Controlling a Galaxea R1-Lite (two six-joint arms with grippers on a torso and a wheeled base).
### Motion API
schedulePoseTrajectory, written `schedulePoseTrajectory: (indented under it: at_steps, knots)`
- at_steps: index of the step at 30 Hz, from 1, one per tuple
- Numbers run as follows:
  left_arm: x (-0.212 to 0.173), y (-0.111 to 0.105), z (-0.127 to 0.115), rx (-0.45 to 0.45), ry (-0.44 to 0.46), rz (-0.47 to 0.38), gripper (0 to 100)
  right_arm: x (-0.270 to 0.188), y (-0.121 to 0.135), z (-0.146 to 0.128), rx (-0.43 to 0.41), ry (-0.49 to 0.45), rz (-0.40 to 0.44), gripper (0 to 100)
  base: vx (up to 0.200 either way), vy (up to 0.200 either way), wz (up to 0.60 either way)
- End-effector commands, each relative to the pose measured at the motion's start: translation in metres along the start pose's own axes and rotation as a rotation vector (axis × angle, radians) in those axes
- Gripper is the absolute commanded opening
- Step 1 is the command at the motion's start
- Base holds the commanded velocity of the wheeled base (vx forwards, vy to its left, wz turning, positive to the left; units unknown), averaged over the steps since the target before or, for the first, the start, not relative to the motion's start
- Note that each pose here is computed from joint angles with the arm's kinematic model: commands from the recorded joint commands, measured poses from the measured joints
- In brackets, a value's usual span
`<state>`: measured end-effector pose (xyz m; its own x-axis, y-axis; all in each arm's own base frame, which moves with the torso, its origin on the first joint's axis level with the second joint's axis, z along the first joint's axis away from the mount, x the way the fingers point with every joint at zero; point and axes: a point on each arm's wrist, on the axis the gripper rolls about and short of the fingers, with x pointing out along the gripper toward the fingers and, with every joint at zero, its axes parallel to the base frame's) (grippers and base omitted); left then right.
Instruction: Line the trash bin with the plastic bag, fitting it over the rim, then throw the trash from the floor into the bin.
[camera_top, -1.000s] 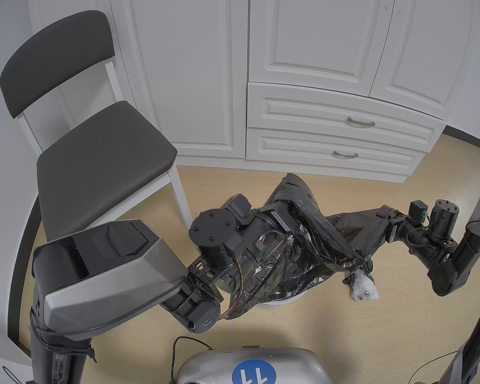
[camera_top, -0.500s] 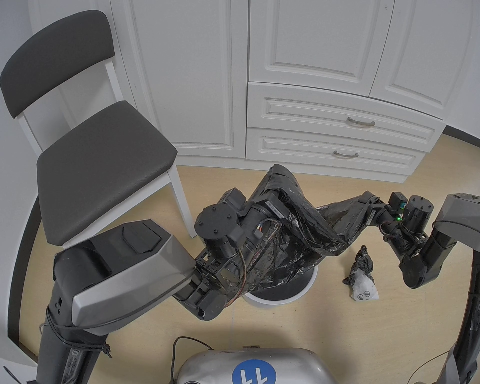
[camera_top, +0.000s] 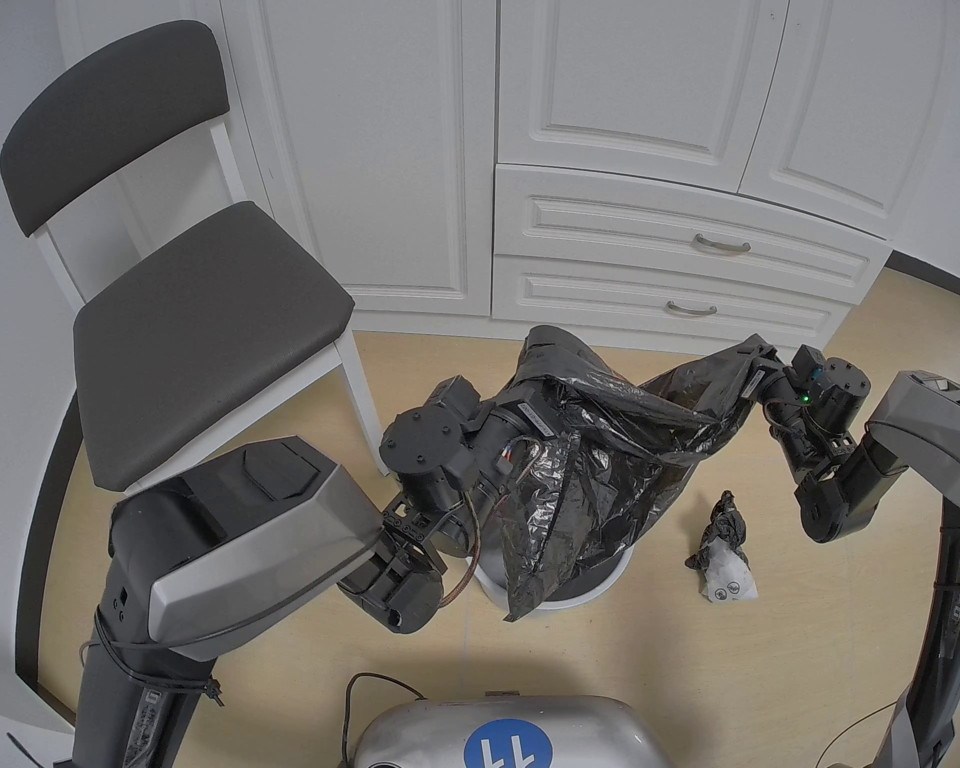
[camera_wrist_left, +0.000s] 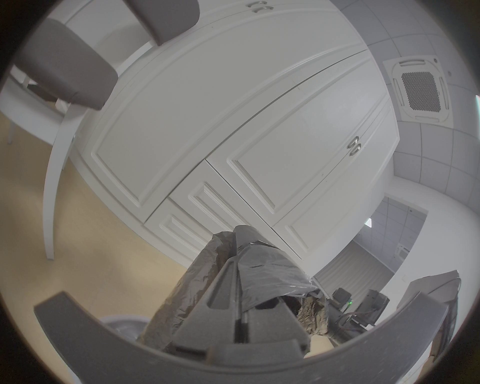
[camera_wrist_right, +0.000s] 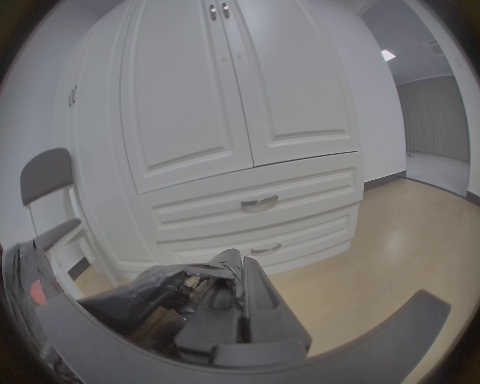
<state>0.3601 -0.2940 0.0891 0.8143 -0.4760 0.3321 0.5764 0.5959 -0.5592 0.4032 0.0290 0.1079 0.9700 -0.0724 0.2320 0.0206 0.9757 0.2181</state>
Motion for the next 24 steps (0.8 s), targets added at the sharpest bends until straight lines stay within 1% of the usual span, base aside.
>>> schedulePoseTrajectory:
  at_steps: [1,2,6,8,9,13,15,17,18,20,21,22,24]
  knots:
    - [0.002,0.002,0.01,0.017,-0.024,0.003,0,0.006,0.003,0.009,0.022,-0.058,0.002,0,0.0,0.0,0.0]
    - [0.003,0.001,0.016,0.023,-0.035,0.001,0,0.007,0.005,0.011,0.035,-0.066,0.007,0,0.0,0.0,0.0]
    - [0.005,0.003,0.025,0.035,-0.054,0.004,0,0.009,0.012,0.019,0.071,-0.101,0.0,0,0.0,0.0,0.0]
    - [0.005,0.003,0.026,0.039,-0.057,0.005,0,0.009,0.013,0.021,0.075,-0.104,0.0,0,0.0,0.0,0.0]
    - [0.007,0.005,0.03,0.058,-0.071,0.008,0,0.008,0.017,0.027,0.094,-0.117,0.006,0,0.0,0.0,0.0]
    - [0.009,0.006,0.031,0.066,-0.079,0.008,0,0.005,0.021,0.034,0.107,-0.127,0.016,0,0.0,0.0,0.0]
    - [0.008,0.008,0.024,0.066,-0.062,0.011,0,0.002,0.026,0.036,0.122,-0.127,0.029,0,0.0,0.0,0.0]
    - [0.006,0.015,0.01,0.076,-0.034,0.023,0,-0.001,0.03,0.034,0.128,-0.116,0.039,0,0.0,0.0,0.0]
    - [0.007,0.024,-0.004,0.1,-0.019,0.032,0,-0.003,0.034,0.033,0.135,-0.105,0.049,0,0.0,0.0,0.0]
    - [0.014,0.034,-0.014,0.147,-0.037,0.034,0,-0.007,0.041,0.031,0.139,-0.094,0.066,0,0.0,0.0,0.0]
    - [0.016,0.037,-0.017,0.157,-0.042,0.038,0,-0.007,0.043,0.03,0.14,-0.09,0.069,0,0.0,0.0,0.0]
    - [0.021,0.046,-0.023,0.179,-0.07,0.061,0,-0.01,0.047,0.03,0.143,-0.085,0.079,0,0.0,0.0,0.0]
    - [0.028,0.057,-0.028,0.197,-0.109,0.088,0,-0.012,0.053,0.032,0.15,-0.084,0.094,0,0.0,0.0,0.0]
